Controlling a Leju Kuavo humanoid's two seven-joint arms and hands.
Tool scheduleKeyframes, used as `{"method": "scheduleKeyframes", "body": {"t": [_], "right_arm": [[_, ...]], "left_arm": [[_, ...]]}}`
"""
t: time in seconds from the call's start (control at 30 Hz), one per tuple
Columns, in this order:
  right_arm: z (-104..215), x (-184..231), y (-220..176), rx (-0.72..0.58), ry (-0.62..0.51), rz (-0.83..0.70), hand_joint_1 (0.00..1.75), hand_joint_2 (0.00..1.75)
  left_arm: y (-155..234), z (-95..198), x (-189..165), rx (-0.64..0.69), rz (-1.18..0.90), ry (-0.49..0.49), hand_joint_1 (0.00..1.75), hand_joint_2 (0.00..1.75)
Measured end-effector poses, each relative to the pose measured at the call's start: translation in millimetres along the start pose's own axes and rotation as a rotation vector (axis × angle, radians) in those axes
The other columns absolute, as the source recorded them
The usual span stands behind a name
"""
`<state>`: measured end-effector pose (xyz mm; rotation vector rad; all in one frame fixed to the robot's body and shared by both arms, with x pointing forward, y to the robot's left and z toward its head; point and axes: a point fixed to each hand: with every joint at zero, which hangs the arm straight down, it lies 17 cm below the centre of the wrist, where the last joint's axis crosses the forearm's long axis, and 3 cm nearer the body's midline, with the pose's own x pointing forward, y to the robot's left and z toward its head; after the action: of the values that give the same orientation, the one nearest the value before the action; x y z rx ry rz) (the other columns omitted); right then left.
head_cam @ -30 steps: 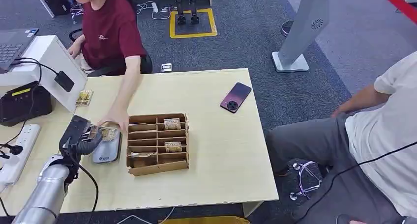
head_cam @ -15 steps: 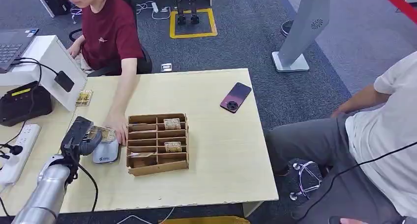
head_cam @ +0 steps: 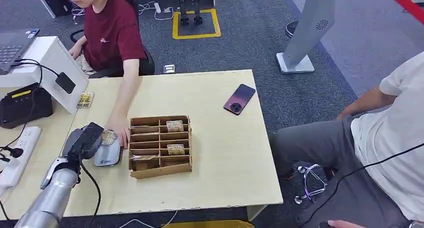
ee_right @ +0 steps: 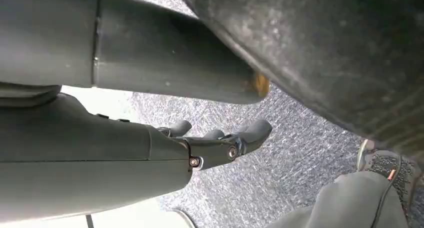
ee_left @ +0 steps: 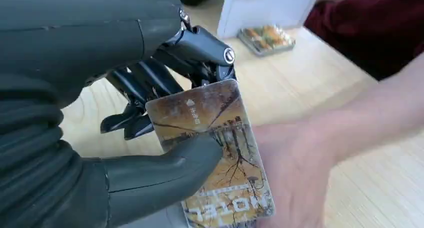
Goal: Pass the card to the sensor for recognition and then transmit it.
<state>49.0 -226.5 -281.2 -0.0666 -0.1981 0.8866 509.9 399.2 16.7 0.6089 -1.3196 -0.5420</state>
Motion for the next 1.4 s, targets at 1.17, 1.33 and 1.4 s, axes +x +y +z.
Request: {"method": "scheduleKeyframes", "body": {"t": [1.17, 1.33, 1.4], "right_arm": [[0.0, 2.2, -0.3, 0.001, -0.014, 0.025, 0.0, 0.0], [-0.1, 2.6, -1.2, -0.001, -0.016, 0.027, 0.0, 0.0], [-0.3, 2.8, -2.2, -0.003, -0.016, 0.033, 0.0, 0.0]], "left_arm": [[-92.4, 22.3, -1.5, -0.156, -0.253, 0.014, 1.75, 1.75], [-94.7, 14.7, 51.6, -0.202, 0.156, -0.11, 1.75, 1.75], [-77.7, 2.8, 75.6, -0.171, 0.33, -0.125, 1.75, 1.75]]}}
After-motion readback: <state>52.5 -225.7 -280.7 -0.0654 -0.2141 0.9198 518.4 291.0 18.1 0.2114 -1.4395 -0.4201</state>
